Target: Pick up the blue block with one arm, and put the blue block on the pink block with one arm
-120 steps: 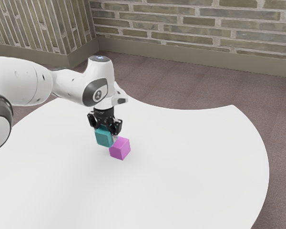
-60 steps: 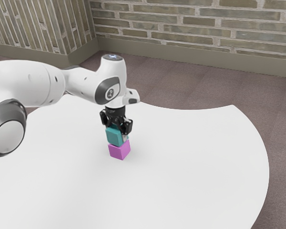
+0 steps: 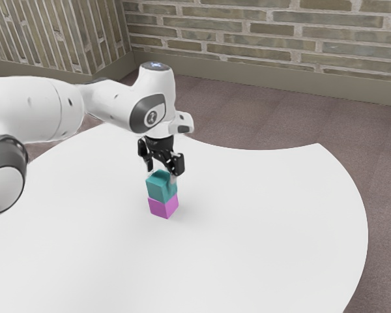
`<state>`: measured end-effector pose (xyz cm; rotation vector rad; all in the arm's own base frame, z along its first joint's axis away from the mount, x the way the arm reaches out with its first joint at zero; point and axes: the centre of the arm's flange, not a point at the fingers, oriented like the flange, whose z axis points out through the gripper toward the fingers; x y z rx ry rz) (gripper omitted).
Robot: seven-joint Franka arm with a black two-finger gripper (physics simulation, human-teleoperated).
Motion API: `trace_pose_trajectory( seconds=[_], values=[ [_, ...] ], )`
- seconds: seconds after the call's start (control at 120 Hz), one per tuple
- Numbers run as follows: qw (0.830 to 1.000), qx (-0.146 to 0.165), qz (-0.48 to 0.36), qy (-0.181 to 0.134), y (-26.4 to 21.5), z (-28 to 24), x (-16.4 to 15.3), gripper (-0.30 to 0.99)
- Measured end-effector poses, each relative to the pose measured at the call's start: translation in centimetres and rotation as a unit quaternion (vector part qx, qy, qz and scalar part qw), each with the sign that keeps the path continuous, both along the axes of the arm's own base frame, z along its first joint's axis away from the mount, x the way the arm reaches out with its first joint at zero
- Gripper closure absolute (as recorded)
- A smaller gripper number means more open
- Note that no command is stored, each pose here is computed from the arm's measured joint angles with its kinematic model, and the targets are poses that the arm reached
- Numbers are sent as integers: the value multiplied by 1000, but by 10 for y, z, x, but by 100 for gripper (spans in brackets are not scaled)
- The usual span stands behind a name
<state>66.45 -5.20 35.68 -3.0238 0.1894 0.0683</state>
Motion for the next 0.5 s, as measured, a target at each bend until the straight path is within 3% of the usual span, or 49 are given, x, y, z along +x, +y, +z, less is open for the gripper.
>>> trace_pose_trajectory(
  seconds=[0.167, 0.35, 0.5],
  values=[
    [999, -4, -22, -37, -19, 85, -19, 2],
    [996, -25, -46, -73, -21, 208, -72, 1],
    [993, -1, -50, -103, 6, 298, -116, 0]
  ],
)
